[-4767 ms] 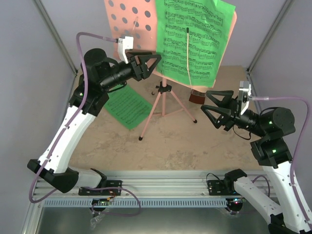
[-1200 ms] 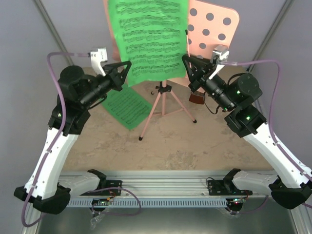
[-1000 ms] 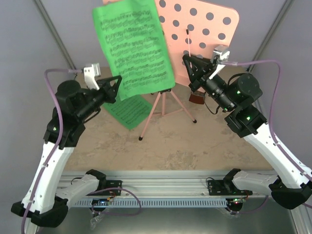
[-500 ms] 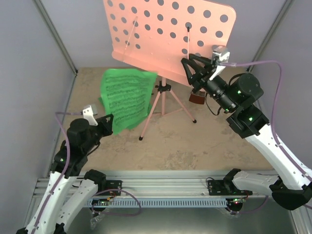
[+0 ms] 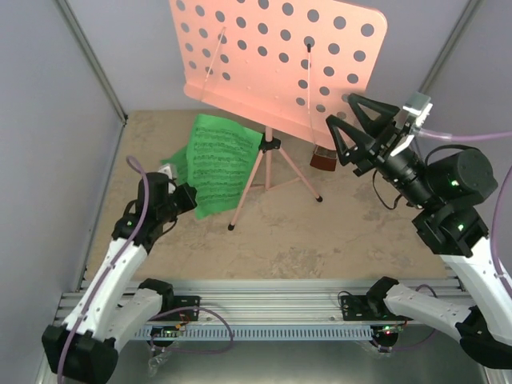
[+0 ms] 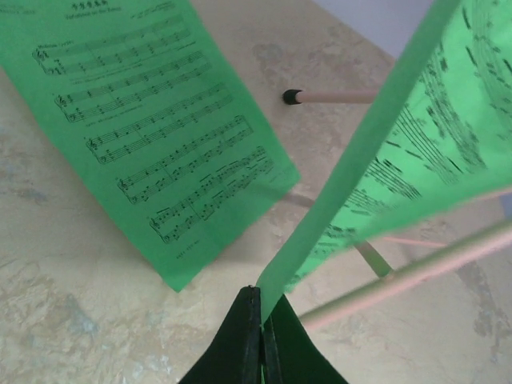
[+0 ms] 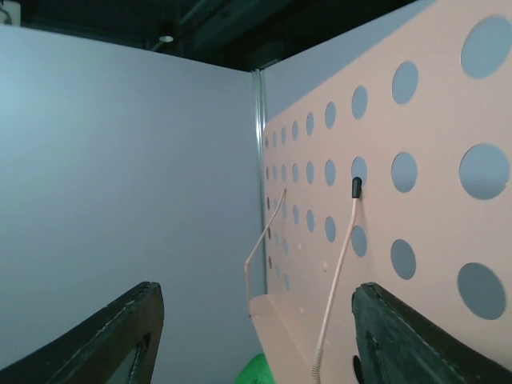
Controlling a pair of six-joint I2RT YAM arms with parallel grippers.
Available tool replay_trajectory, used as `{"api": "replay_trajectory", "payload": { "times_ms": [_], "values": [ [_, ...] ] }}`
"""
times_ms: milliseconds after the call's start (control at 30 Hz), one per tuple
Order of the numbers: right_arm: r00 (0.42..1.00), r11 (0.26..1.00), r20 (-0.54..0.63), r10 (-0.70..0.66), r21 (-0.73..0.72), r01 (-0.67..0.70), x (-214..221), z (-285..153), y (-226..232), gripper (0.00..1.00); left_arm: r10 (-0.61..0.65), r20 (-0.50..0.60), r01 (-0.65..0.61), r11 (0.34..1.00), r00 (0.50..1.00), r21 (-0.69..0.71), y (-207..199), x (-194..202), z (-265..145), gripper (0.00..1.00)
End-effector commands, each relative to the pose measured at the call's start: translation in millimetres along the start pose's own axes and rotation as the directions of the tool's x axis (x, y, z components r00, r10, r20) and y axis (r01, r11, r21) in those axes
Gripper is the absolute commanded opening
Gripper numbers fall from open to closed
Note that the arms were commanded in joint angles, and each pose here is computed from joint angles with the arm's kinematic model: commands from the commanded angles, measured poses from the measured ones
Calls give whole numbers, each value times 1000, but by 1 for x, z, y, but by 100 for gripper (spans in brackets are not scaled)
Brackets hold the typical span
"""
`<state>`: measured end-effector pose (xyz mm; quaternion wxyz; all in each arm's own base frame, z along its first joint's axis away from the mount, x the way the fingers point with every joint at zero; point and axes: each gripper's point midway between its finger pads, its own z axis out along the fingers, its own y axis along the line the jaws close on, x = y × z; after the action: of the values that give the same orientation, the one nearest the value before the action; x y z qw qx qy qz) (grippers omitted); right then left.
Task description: Pack up the instrument practice props
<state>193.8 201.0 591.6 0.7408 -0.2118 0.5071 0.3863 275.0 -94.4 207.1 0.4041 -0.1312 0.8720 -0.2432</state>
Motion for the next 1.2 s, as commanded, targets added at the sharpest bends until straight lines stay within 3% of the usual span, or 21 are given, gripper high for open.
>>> {"api": "replay_trajectory", "payload": {
  "times_ms": [0,133,233,367,633,900,967,1067,1167],
  "values": [
    [999,999,-37,-37,-23,36,5,-16,6,72,-8,-13,9,998,1000,63,4,-12,25,0],
    [996,997,-47,-72,-7,72,6,-36,7,90,-63,-31,64,996,998,58,27,-19,49,0],
    [993,995,-64,-98,29,100,14,-49,1,97,-117,-78,119,993,990,20,59,-13,71,0],
    [989,987,-94,-113,102,123,31,-65,-12,98,-124,-116,116,991,985,-70,93,-15,86,0],
    [987,962,-128,-94,244,123,54,-89,-37,98,-63,-161,33,983,985,-183,118,-21,106,0],
    [959,945,-280,-44,300,131,112,-94,-54,98,-40,-241,-33,955,970,-293,145,-12,116,0],
    [950,944,-310,-37,300,135,118,-97,-54,98,-38,-246,-41,950,968,-308,147,-14,116,16],
    [940,945,-342,-18,300,127,127,-103,-54,98,-17,-227,-60,943,974,-327,147,-24,111,50],
    [934,942,-356,15,318,106,140,-112,-55,98,33,-126,-79,921,992,-381,144,-51,91,80]
  ]
}}
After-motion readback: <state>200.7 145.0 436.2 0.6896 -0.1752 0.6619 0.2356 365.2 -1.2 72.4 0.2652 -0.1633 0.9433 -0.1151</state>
